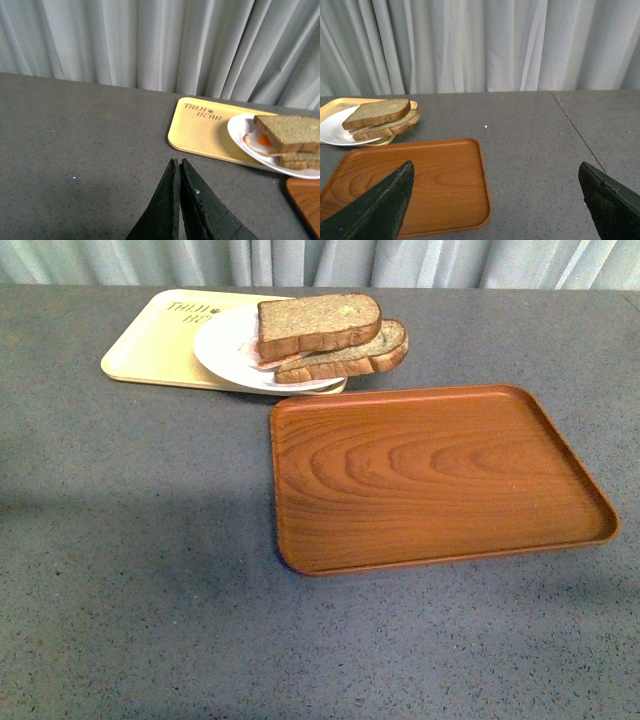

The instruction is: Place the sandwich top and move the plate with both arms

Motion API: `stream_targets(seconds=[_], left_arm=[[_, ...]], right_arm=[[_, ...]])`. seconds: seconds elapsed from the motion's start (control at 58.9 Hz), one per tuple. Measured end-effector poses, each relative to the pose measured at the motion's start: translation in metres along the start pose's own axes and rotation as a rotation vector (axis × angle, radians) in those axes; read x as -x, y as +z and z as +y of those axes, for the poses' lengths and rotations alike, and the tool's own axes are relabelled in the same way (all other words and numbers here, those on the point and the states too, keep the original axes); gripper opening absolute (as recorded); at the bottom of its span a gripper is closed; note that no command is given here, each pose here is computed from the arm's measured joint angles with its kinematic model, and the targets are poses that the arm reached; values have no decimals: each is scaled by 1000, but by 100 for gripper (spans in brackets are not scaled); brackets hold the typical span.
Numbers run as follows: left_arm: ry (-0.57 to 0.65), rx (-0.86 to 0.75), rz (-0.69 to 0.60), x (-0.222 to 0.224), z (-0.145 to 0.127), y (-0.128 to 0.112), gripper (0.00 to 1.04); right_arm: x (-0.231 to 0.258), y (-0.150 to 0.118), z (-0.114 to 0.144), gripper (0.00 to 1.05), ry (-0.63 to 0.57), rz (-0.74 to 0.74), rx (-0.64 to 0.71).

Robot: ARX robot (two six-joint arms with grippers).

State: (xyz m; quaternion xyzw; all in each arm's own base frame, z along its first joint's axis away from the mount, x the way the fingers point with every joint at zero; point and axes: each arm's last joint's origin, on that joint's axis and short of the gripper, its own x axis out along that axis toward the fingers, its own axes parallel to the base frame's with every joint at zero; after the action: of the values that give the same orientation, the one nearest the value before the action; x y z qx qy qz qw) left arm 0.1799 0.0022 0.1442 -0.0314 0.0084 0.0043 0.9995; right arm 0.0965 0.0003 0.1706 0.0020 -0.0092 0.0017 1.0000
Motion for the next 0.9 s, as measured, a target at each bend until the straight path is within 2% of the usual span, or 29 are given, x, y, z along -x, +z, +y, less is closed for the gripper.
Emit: stream_targets(seconds=[0.476,0.9], left_arm=[[-6,-51,-11,38,-3,20,2],[-6,-52,-30,57,-3,26,2]], right_arm=[[0,0,0,96,0,0,0],[0,0,0,96,0,0,0]])
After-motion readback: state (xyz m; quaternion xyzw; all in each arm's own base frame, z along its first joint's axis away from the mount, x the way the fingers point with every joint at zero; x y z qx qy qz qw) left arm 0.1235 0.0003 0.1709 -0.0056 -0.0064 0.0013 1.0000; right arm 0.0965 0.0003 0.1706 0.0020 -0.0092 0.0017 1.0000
